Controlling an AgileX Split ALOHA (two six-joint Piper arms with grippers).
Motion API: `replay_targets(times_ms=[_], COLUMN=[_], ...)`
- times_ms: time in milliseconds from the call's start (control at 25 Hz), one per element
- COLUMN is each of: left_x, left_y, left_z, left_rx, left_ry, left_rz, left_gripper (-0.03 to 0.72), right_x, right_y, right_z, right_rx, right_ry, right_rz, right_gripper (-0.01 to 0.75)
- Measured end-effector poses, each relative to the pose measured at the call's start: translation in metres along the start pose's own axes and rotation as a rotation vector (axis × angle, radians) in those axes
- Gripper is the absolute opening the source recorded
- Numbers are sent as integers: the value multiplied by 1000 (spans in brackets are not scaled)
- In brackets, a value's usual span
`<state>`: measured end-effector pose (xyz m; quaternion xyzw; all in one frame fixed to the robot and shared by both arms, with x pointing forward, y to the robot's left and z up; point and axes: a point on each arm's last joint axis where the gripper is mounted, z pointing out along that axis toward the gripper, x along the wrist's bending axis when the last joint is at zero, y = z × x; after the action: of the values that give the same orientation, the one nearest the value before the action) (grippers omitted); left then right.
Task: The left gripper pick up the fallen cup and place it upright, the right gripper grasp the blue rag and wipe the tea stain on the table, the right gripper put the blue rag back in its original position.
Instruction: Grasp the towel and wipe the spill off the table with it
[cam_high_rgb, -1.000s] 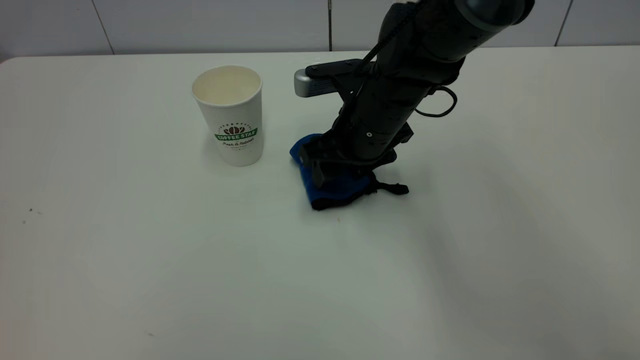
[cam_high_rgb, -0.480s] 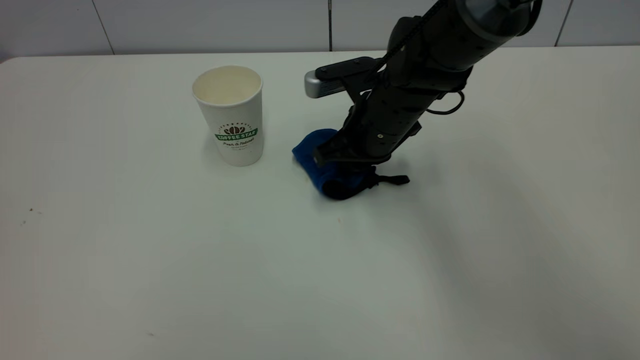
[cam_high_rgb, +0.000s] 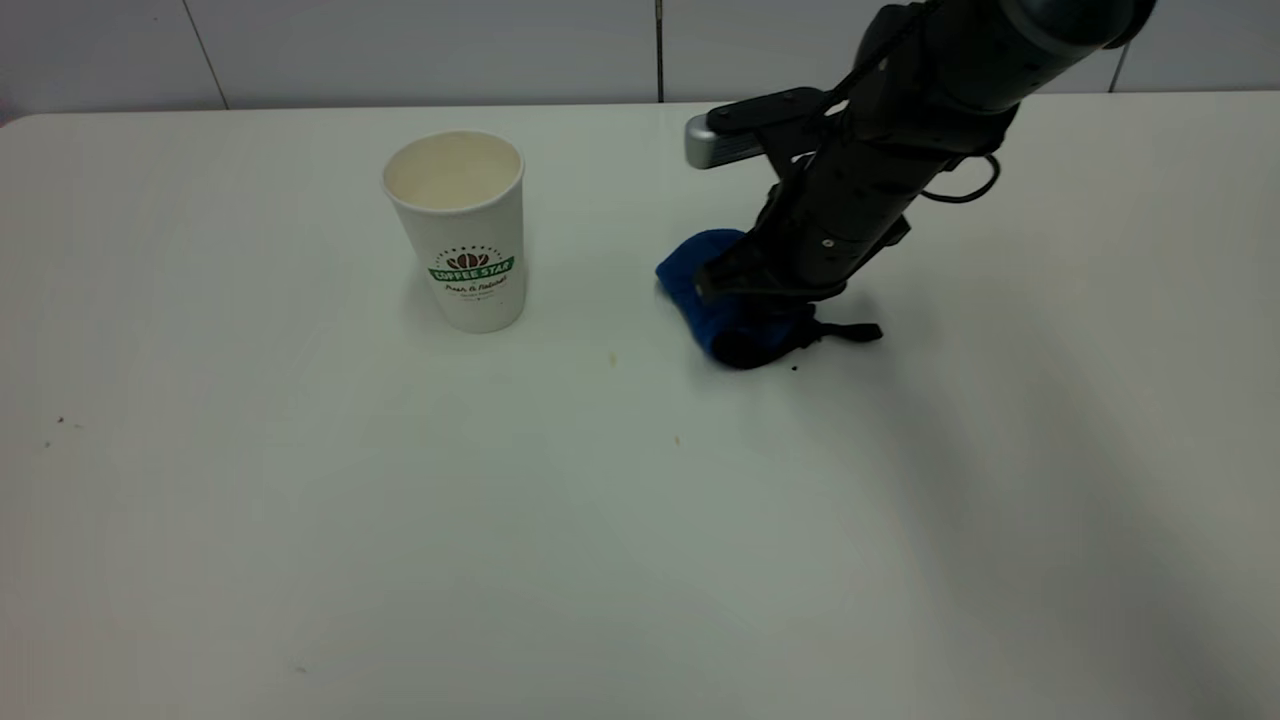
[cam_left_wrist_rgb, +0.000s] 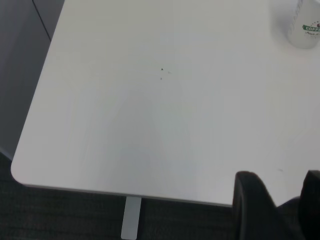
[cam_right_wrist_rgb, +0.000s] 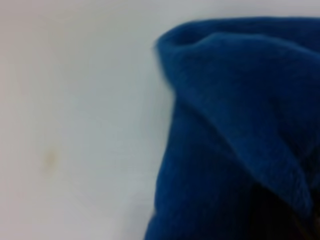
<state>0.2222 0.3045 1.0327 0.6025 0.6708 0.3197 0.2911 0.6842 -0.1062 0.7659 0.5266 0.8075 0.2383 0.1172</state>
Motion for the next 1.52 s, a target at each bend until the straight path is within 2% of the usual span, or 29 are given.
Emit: replay_targets(times_ms=[160, 240, 320, 400, 520, 840, 1000, 1320, 1520], left_x=[0, 0, 0, 0, 0, 0, 0, 0, 0], left_y=[0, 0, 0, 0, 0, 0, 0, 0, 0], left_z=[0, 0, 0, 0, 0, 0, 0, 0, 0], left_rx=[0, 0, 0, 0, 0, 0, 0, 0, 0], left_ry=[0, 0, 0, 0, 0, 0, 0, 0, 0], left_rz=[0, 0, 0, 0, 0, 0, 0, 0, 0], left_gripper=[265, 265, 265, 265, 265, 265, 265, 265, 265], right_x=[61, 82, 90, 84, 58, -47, -91, -146, -181], right_y=[0, 0, 4, 8, 11, 7, 1, -12, 1], right_z=[1, 1, 0, 0, -1, -8, -14, -33, -79], right_rx=[23, 31, 31, 28, 44, 92, 107, 153, 133], right_ry=[76, 106, 120, 118, 100, 22, -8, -42, -92], right_rz=[-104, -136, -144, -122, -63, 151, 233, 319, 307], right_gripper=[46, 46, 46, 46, 46, 46, 46, 46, 46])
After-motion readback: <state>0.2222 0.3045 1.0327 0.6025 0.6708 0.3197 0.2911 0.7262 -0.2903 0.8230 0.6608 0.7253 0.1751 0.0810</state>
